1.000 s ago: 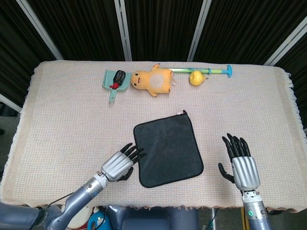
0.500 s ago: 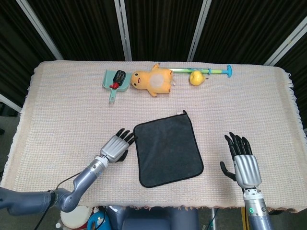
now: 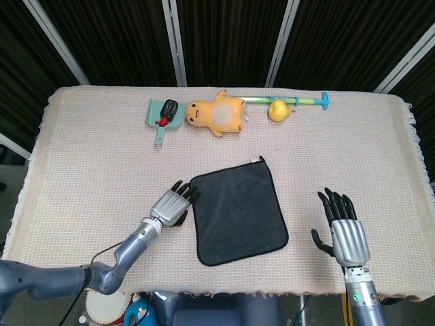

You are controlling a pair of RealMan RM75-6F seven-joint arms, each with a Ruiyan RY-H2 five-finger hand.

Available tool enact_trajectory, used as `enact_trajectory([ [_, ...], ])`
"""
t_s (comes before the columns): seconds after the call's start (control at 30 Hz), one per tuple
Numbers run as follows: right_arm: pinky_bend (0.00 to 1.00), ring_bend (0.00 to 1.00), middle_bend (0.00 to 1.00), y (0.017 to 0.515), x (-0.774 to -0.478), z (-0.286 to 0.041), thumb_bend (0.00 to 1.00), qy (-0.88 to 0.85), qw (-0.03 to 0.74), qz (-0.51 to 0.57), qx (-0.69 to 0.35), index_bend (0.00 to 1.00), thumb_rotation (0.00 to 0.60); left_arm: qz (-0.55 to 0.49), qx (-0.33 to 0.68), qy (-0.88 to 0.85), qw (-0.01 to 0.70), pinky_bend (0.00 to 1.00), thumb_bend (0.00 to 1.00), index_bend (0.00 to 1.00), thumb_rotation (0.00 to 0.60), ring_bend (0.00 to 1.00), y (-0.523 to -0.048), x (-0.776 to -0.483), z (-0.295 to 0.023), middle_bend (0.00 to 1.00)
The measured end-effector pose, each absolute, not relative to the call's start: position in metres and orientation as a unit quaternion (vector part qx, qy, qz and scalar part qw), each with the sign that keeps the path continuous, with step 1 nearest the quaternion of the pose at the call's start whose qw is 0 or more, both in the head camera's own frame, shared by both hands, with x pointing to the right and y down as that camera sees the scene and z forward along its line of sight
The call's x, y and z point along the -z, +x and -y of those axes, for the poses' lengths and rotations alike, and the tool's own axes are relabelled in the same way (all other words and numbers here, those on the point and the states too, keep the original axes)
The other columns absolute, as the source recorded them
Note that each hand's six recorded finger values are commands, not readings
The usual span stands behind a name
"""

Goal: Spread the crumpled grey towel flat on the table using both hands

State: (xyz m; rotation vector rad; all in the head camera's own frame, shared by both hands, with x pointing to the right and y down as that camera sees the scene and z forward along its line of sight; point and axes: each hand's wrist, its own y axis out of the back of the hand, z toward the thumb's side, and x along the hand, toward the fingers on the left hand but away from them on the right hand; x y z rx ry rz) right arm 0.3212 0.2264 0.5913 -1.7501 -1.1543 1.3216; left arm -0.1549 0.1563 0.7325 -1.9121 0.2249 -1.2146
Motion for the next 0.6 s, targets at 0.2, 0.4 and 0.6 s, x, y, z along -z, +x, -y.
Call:
enact_trajectory([
  [0.2, 0.01, 0.00, 0.00, 0.321, -0.591, -0.226, 0.42, -0.667, 0.326, 0.441, -0.503, 0.00, 0.600, -0.081, 0.484, -0.764, 0.419, 0.00, 0.67, 0.08, 0.600, 0.00, -0.151, -0.736, -0.159, 0.04],
  [0.4, 0.01, 0.00, 0.00, 0.323, -0.592, -0.226, 0.42, -0.667, 0.323, 0.441, -0.506, 0.00, 0.600, -0.080, 0.493, -0.757, 0.420, 0.00, 0.67, 0.08, 0.600, 0.00, -0.161, -0.736, -0.157, 0.04],
  [0.6, 0.01, 0.00, 0.00, 0.322, -0.590, -0.227, 0.42, -0.669, 0.322, 0.443, -0.502, 0.00, 0.600, -0.079, 0.501, -0.751, 0.423, 0.00, 0.67, 0.08, 0.600, 0.00, -0.172, -0.735, -0.154, 0.04],
])
